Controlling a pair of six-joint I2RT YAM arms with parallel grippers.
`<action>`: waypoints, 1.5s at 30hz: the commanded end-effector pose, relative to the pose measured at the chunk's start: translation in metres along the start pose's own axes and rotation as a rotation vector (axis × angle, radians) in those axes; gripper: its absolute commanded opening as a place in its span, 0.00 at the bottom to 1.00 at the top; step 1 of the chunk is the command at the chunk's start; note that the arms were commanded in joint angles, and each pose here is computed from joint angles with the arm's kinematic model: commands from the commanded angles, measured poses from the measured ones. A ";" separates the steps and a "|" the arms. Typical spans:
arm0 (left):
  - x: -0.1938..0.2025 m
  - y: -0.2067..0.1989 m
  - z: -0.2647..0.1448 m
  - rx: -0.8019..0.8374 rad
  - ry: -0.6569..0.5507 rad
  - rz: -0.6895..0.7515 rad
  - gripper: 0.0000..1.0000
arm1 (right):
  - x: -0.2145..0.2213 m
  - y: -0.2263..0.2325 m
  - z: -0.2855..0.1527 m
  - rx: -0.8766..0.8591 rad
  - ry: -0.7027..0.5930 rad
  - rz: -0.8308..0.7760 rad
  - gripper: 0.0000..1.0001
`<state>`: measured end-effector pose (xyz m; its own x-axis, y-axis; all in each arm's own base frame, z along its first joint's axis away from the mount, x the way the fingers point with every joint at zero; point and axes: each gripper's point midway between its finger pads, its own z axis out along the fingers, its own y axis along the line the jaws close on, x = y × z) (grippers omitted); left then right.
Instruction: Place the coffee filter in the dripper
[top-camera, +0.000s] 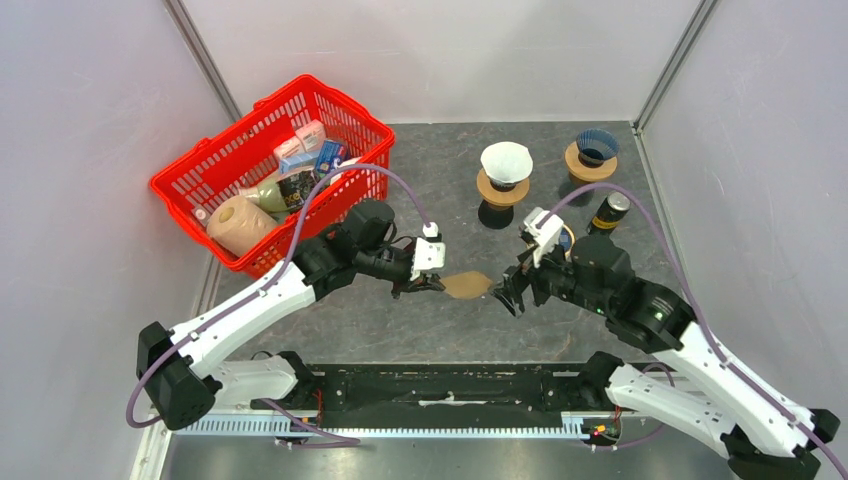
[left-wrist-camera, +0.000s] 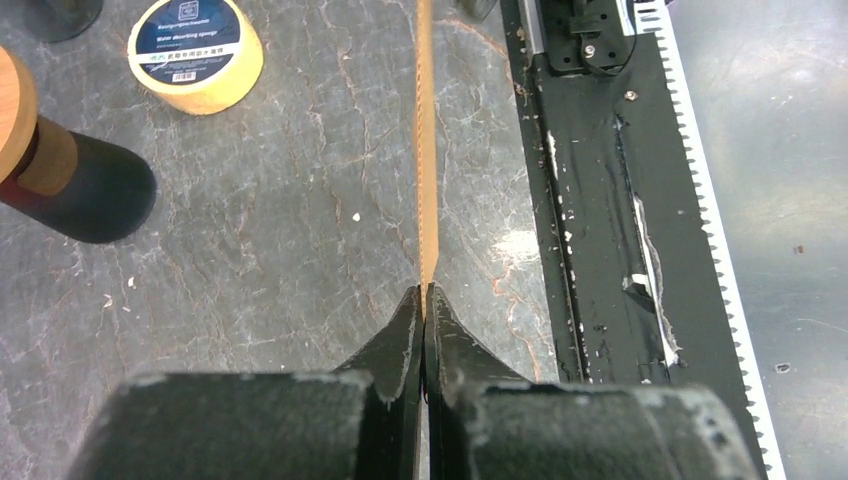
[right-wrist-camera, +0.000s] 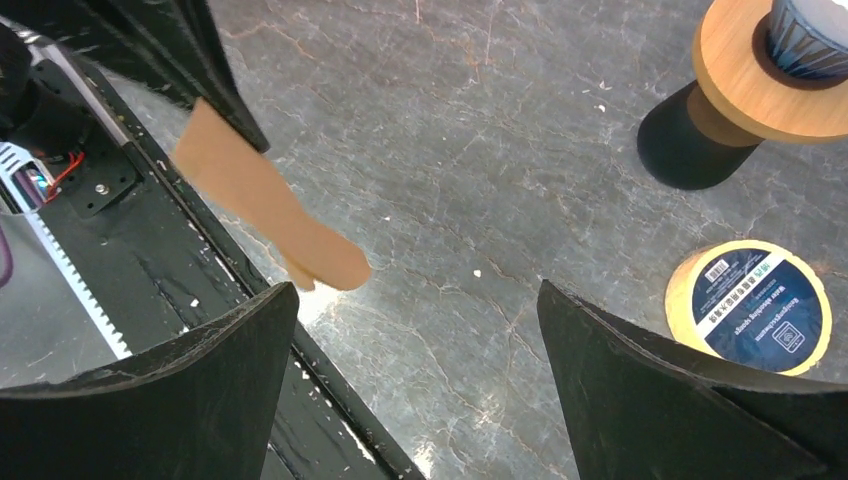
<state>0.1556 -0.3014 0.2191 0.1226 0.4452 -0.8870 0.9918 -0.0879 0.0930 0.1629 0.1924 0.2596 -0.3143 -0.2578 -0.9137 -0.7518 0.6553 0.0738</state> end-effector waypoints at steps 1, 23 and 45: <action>-0.020 -0.004 -0.004 0.039 -0.053 0.047 0.02 | -0.032 -0.014 0.004 0.084 -0.069 -0.002 0.97; -0.015 -0.009 -0.001 0.090 -0.029 0.045 0.02 | -0.033 -0.026 0.001 0.150 -0.074 -0.003 0.97; -0.011 -0.014 0.002 0.144 -0.007 0.051 0.02 | -0.028 0.006 0.002 -0.052 -0.062 -0.103 0.88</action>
<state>0.1431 -0.3016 0.2093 0.1111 0.4808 -0.8698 0.9831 -0.1813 0.0253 0.1855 0.1883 0.2577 -0.3099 -0.2885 -0.9060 -0.6949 0.7190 0.0088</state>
